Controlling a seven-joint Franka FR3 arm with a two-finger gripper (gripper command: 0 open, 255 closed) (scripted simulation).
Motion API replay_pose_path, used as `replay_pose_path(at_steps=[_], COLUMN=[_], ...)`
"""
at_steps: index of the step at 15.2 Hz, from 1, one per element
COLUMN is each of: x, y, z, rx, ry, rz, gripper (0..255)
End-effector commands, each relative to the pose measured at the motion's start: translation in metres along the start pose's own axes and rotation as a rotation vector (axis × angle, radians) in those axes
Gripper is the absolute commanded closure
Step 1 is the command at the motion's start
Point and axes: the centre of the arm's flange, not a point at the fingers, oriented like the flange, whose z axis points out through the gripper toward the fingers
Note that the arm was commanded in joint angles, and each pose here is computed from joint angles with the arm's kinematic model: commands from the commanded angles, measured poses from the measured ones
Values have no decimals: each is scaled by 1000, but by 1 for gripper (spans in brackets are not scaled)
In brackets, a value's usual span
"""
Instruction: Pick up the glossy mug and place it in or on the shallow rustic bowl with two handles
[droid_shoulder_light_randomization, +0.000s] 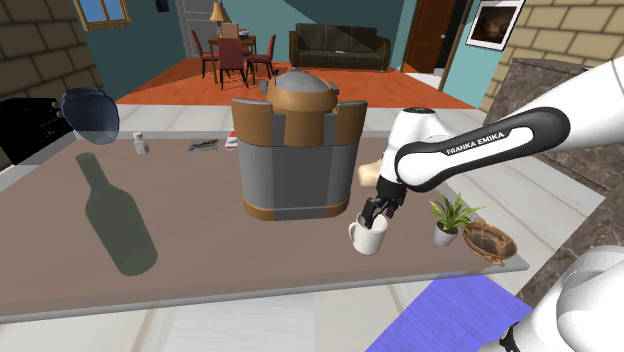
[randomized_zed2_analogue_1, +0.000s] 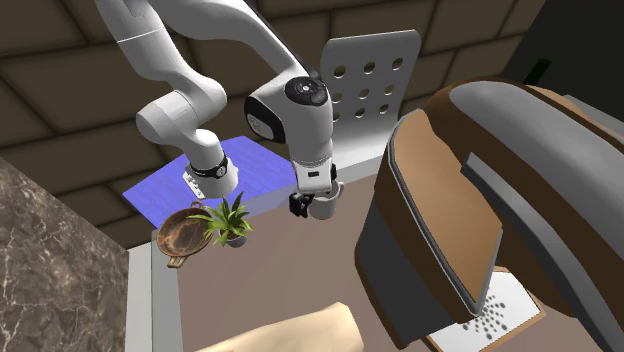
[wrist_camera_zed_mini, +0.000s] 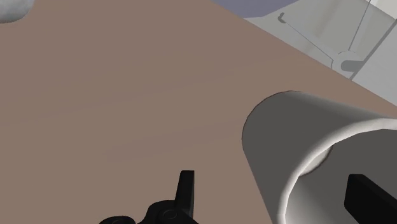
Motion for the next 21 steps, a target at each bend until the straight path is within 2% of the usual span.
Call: replay_pose_path(at_steps=[1, 6, 7, 16, 21], x=[0, 0, 0, 0, 1], y=[0, 0, 0, 0, -1], z=[2, 1, 1, 2, -25], rx=[0, 0, 0, 0, 0], ry=[1, 1, 1, 1, 1], rz=[0, 0, 0, 0, 0], gripper=[0, 0, 255, 255, 255])
